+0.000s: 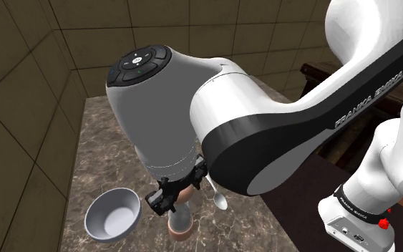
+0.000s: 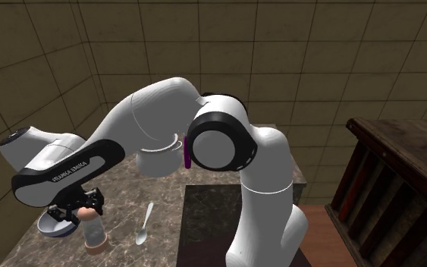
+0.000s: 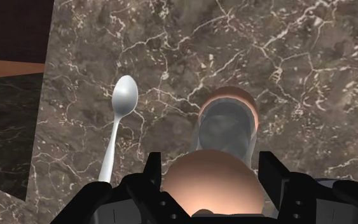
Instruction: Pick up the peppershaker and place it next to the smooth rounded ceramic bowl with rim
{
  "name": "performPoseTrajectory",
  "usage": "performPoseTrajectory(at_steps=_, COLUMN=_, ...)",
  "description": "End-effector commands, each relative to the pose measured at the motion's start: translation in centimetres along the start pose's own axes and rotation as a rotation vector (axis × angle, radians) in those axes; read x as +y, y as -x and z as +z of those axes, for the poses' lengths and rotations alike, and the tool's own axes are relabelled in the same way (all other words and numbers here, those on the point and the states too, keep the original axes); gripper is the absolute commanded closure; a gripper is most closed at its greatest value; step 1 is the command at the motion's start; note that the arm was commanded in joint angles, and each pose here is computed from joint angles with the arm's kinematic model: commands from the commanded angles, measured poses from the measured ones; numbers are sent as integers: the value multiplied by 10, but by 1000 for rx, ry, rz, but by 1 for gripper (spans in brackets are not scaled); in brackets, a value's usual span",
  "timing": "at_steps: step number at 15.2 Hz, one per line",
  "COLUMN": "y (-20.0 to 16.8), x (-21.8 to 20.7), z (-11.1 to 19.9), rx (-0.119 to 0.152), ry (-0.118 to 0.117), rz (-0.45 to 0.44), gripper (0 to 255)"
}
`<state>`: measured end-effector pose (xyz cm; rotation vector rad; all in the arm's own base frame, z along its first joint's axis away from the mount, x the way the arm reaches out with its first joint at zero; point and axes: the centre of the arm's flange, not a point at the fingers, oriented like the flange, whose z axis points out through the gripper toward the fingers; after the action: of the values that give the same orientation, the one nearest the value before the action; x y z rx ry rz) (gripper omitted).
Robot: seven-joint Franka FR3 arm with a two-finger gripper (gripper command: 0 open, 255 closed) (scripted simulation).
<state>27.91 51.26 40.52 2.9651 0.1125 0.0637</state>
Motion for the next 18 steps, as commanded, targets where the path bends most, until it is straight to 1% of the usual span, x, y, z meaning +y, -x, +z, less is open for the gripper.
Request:
performPoseTrajectory(at_steps=1, y=0, x=0, z=0, rx=0, ry=0, rz=0, gripper=255)
performPoseTrajectory(at_steps=3, y=0, x=0, z=0, rx=0, ry=0, rz=0, gripper=255)
performPoseTrajectory(at_steps=4, y=0, x=0, z=0, rx=0, ry=0, rz=0, gripper=0)
performPoseTrajectory(at_steps=9, y=0, x=0, z=0, rx=0, ry=0, rz=0, gripper=0)
performPoseTrajectory(at_steps=13, y=0, x=0, z=-50, rx=0, ry=0, rz=0, gripper=0)
performPoseTrajectory(at_steps=18, y=0, x=0, z=-50, rx=0, ry=0, rz=0, gripper=0)
